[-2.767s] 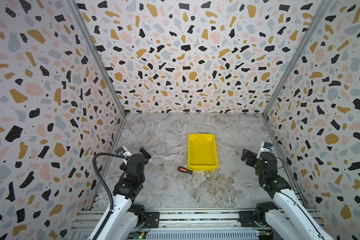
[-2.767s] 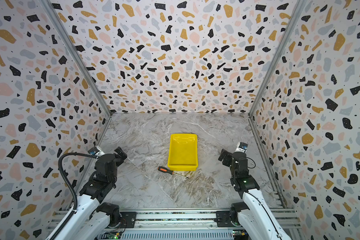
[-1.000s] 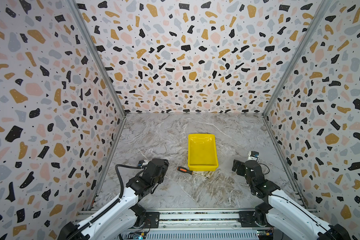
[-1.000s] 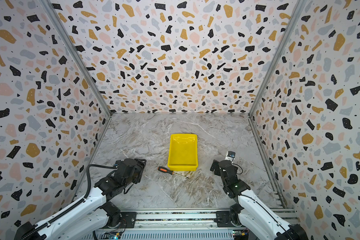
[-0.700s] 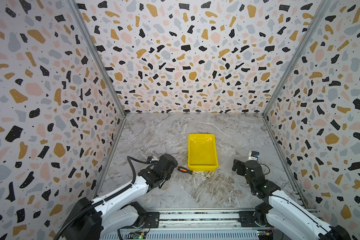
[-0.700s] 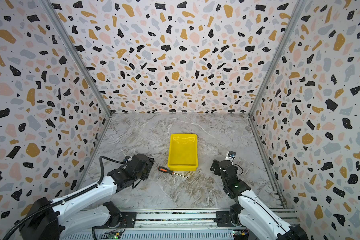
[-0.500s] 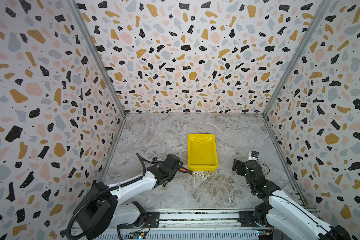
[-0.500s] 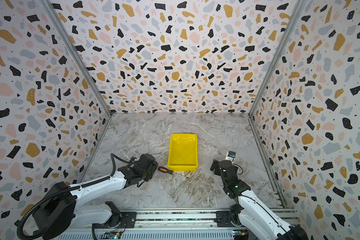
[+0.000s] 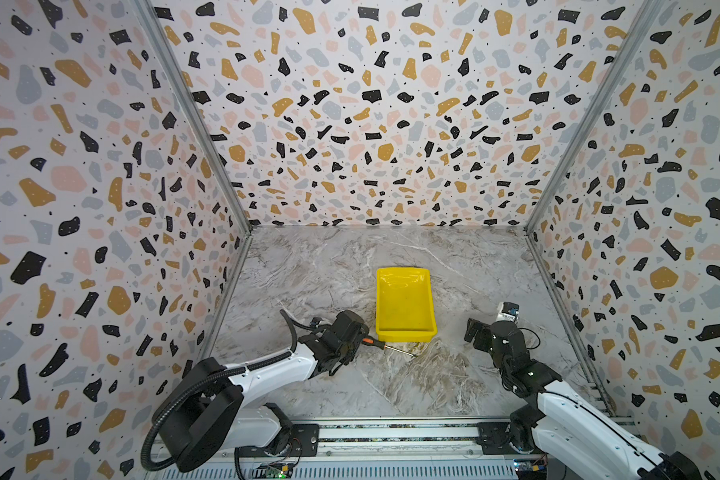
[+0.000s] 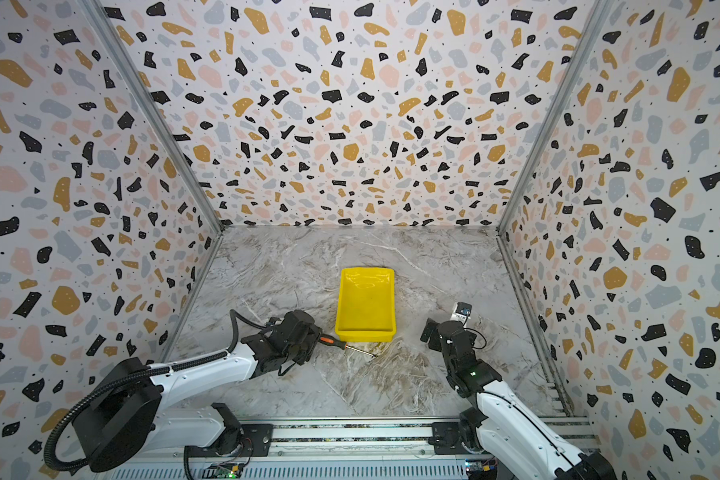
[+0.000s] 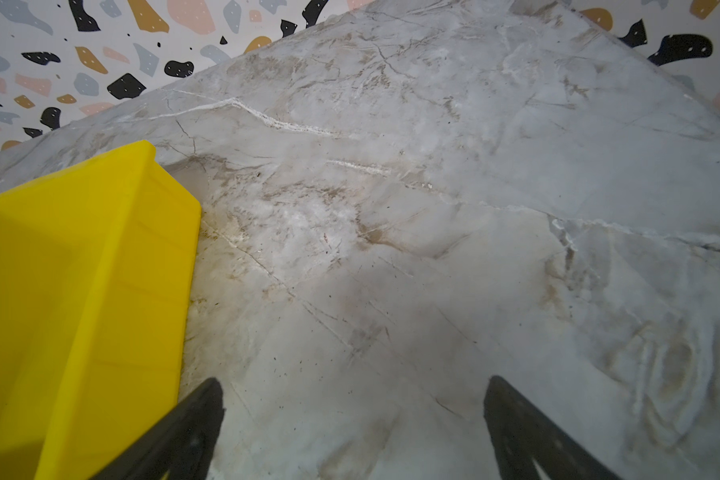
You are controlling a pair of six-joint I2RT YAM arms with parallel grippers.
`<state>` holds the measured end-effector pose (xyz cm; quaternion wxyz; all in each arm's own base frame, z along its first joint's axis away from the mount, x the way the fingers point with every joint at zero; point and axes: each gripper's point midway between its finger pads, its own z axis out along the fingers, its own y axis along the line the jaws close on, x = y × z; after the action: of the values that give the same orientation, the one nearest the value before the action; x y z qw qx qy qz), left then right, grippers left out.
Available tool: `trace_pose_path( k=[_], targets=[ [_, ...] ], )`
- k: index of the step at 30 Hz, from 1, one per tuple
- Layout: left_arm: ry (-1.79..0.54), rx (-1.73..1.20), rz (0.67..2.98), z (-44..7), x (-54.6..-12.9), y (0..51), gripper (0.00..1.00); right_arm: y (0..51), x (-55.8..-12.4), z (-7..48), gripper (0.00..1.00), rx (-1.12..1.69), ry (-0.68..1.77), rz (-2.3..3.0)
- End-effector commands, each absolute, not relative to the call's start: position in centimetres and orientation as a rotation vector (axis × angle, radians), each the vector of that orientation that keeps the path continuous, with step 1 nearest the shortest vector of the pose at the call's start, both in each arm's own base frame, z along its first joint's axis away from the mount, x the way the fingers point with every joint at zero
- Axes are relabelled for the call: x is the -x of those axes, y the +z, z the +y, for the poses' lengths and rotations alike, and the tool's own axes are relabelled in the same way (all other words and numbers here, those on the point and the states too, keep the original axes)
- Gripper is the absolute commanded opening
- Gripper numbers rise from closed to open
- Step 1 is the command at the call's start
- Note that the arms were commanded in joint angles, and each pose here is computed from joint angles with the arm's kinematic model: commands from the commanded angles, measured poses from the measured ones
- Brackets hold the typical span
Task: Put the screwdriver in the bin
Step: 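Lower the left gripper and close it on the orange-black screwdriver handle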
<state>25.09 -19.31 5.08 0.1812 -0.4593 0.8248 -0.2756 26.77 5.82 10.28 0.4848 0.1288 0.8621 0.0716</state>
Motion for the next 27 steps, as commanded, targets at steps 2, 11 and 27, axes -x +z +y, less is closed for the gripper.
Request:
trace_pose_path(
  k=[2, 11, 27],
  targets=[
    [-0.858, 1.342, 2.292, -20.3, -25.4, 5.9, 0.54, 10.7, -26.7, 5.6, 0.99, -0.333, 0.172, 2.076],
    [-0.812, 1.351, 2.316, -20.6, -25.8, 4.1, 0.52, 10.7, -26.7, 5.6, 0.99, -0.333, 0.172, 2.076],
    [-0.628, 1.221, 2.529, -22.0, -25.5, 0.6, 0.31, 10.7, -26.7, 5.6, 0.99, -0.331, 0.174, 2.077]
  ],
)
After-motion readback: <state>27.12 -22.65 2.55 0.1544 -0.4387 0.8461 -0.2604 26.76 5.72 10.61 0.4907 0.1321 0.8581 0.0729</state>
